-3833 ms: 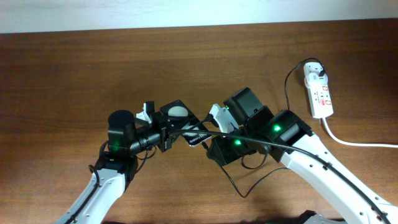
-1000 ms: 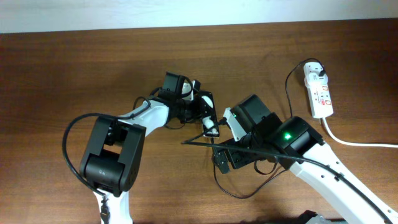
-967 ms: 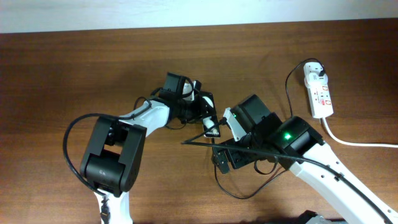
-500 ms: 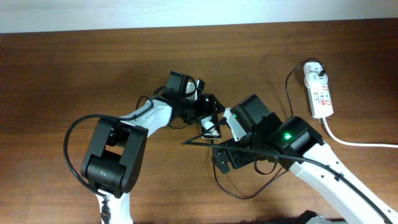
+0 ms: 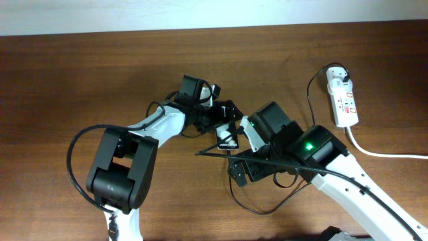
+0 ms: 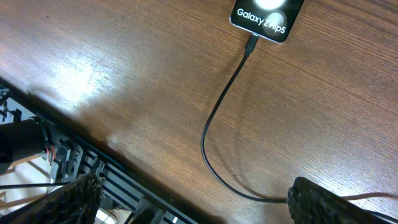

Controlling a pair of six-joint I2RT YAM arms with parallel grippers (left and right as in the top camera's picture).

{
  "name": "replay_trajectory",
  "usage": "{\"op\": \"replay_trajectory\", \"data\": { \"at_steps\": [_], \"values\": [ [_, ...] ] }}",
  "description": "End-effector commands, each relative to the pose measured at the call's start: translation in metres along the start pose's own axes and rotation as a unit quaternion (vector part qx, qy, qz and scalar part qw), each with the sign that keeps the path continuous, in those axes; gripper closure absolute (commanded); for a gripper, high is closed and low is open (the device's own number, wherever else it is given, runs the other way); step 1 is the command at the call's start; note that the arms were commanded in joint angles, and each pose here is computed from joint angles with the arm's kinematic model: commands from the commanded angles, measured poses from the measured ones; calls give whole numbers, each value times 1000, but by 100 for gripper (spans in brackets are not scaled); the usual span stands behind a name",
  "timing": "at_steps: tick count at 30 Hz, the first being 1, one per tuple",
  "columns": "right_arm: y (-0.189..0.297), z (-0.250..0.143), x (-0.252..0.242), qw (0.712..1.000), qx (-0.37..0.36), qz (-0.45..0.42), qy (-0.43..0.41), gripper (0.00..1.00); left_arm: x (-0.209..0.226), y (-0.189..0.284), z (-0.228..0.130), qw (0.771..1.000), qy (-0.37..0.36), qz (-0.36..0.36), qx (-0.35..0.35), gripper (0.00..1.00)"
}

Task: Plug charger to phone and switch on socket
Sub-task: 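Lower the plugged-in phone onto the table with the left gripper, then open the left gripper and pull it back from the phone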

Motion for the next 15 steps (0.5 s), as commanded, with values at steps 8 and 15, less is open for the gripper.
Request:
{"op": "replay_trajectory", "data": {
  "at_steps": [8,15],
  "values": [
    [3,4,1,1000,-7,-3,4,1,25,-3,-10,995,27,94,0,1],
    [3,4,1,1000,-7,-3,4,1,31,-2,-10,991,31,132,-13,1]
  ]
}}
Point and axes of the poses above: each gripper's point midway between its finger pads, its own y axis back along the fingers, its own x axis along the line the jaws close on, z = x × y, the point moved 10 cm from there along y, back along the fingers, and after that the axes turned 1 degree about y, right-handed, at the moved point
